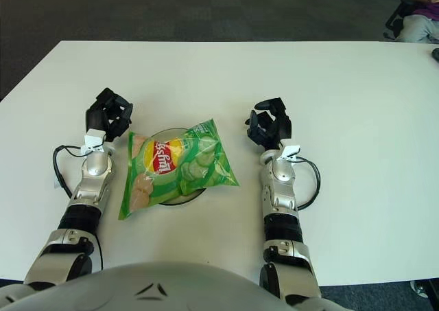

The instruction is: Put the snack into the plate.

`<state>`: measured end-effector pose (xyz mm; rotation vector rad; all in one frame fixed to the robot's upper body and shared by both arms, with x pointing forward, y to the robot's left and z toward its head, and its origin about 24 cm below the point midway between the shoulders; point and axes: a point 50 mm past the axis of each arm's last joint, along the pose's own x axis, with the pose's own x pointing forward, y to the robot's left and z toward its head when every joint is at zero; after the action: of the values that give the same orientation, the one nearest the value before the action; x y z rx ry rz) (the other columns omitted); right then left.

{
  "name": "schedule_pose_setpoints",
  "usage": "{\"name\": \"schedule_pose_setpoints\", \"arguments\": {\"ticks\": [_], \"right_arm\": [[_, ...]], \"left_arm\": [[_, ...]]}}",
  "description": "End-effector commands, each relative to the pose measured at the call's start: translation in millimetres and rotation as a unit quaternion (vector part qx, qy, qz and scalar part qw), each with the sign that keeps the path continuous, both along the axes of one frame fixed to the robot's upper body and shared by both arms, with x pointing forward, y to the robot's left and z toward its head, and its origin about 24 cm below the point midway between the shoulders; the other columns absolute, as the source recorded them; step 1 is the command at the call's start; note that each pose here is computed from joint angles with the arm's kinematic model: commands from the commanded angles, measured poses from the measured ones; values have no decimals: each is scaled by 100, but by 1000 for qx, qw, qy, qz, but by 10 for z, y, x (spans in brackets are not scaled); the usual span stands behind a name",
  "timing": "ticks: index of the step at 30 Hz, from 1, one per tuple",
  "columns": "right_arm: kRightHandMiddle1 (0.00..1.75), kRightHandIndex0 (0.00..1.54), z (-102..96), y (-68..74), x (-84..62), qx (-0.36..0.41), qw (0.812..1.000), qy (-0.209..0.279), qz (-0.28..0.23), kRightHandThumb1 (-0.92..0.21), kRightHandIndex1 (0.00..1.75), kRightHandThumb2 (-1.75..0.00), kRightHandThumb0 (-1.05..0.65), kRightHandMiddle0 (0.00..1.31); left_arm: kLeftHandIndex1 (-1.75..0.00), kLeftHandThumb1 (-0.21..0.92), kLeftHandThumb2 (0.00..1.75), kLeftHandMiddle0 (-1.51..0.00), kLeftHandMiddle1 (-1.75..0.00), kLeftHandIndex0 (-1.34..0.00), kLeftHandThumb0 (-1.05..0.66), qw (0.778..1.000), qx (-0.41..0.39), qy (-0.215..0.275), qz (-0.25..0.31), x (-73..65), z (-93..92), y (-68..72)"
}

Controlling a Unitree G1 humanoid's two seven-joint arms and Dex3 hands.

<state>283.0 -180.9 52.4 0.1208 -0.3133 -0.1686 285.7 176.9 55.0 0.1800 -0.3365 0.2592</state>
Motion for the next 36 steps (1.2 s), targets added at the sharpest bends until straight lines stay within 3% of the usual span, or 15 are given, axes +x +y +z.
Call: {"name": "schedule_pose_setpoints", "arguments": {"ticks": [1, 15, 36], "right_arm": [[175, 83, -208, -6, -123, 3, 1000, -30, -6, -75, 174, -75, -35, 30], [175, 82, -186, 175, -82, 37, 998, -50, -11, -83, 175, -64, -36, 26], [175, 81, -199, 119, -147, 37, 998, -50, -17, -85, 175, -61, -36, 25]], "left_arm": [[-175, 92, 28, -98, -175, -76, -25, 1000, -2, 27, 1, -78, -138, 44], [-175, 92, 28, -98, -175, -77, -23, 1000, -1, 27, -2, -67, -141, 51], [-175, 92, 27, -98, -175, -77, -23, 1000, 2, 24, -9, -66, -151, 10]]}}
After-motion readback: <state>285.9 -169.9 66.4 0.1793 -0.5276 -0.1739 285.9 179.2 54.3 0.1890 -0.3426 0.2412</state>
